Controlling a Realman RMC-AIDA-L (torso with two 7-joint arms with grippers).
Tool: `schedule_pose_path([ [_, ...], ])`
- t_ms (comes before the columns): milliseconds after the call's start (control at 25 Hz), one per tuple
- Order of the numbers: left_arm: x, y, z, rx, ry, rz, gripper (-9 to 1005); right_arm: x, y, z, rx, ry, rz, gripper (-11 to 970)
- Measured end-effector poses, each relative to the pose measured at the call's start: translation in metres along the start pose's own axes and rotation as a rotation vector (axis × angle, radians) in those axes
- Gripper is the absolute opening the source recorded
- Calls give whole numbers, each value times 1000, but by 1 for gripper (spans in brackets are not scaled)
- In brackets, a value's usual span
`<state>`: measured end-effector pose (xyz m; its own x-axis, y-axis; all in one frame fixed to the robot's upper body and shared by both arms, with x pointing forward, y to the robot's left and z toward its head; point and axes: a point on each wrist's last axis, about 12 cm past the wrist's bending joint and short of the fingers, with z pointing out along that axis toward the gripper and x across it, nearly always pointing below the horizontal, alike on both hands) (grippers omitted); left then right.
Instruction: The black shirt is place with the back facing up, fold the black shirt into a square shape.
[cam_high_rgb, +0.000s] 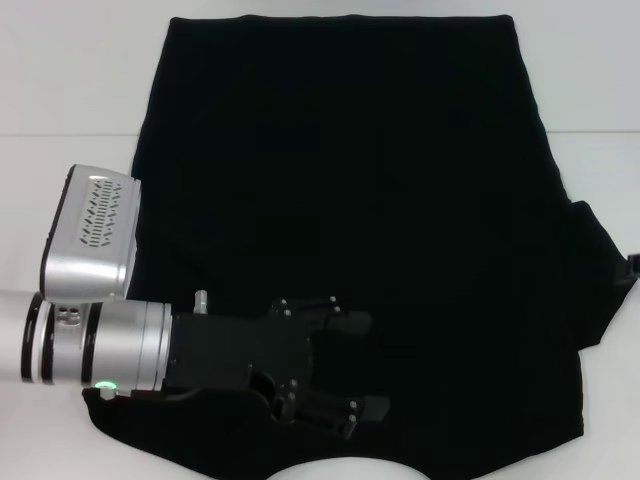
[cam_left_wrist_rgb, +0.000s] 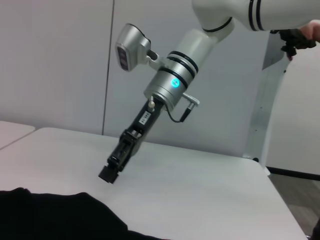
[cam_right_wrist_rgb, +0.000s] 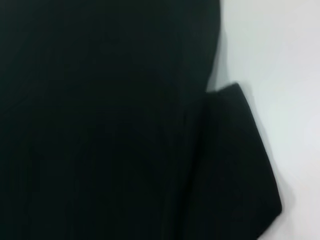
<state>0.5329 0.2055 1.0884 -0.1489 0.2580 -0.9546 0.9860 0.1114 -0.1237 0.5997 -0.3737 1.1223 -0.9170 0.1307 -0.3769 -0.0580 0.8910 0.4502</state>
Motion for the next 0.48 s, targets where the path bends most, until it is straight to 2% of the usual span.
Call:
schedule_pose_path([
  [480, 0, 1, -1, -11, 1, 2, 950, 2, 4, 24, 37, 12, -4, 763],
])
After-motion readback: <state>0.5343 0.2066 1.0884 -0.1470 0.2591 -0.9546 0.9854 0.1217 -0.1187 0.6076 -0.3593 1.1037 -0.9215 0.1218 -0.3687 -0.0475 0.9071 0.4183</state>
